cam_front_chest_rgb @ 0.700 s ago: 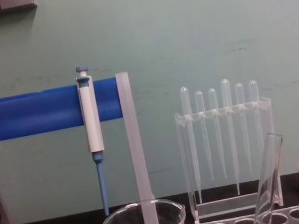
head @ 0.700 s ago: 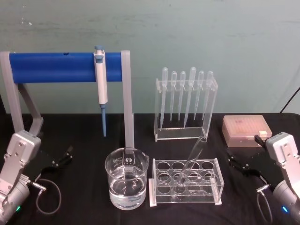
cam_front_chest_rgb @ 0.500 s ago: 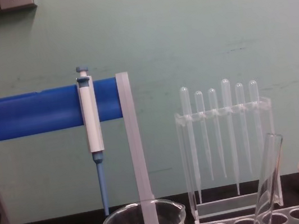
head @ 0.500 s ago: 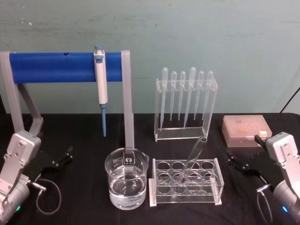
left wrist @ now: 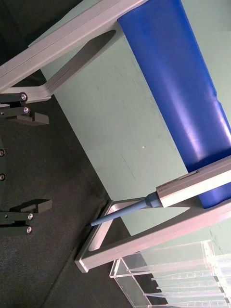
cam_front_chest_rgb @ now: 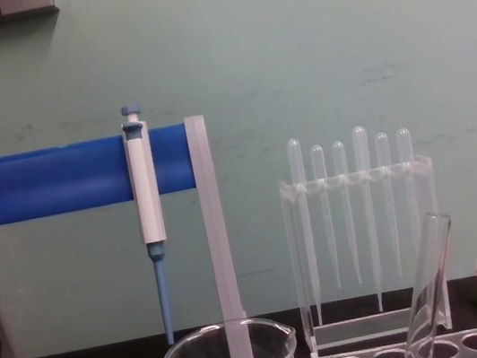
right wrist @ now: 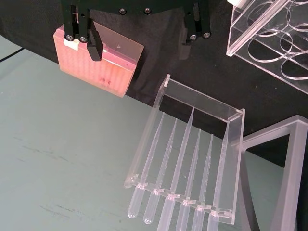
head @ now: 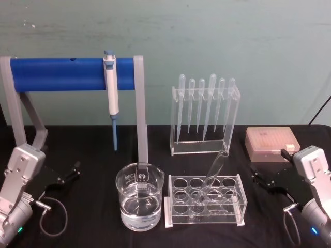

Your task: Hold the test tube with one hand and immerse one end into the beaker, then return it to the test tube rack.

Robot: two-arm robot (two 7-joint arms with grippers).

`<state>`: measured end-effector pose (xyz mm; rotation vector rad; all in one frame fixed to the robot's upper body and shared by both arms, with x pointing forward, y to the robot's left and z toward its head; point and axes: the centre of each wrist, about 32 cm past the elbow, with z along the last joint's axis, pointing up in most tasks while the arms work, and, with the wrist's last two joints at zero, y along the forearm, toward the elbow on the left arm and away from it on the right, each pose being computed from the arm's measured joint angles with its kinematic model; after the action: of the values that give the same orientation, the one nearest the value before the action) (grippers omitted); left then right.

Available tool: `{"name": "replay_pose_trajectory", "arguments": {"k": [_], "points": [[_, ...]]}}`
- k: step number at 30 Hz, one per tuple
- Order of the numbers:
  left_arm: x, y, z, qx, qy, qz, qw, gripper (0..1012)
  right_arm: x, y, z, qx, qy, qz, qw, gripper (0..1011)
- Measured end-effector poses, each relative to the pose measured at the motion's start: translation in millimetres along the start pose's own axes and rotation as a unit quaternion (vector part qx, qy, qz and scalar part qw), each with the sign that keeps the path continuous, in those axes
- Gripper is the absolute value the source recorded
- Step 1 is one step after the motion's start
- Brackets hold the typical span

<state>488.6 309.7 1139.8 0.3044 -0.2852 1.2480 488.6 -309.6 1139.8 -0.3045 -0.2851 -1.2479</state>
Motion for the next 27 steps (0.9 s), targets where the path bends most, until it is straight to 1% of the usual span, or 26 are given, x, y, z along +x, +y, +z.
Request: {"name": "replay_pose_trajectory", "arguments": {"k": [27], "points": [[0.0, 0.0, 0.0, 0.0, 0.0, 0.0, 1.0, 1000, 0.0, 0.0, 0.0, 0.0, 0.0, 0.0, 1.0, 1003]]}}
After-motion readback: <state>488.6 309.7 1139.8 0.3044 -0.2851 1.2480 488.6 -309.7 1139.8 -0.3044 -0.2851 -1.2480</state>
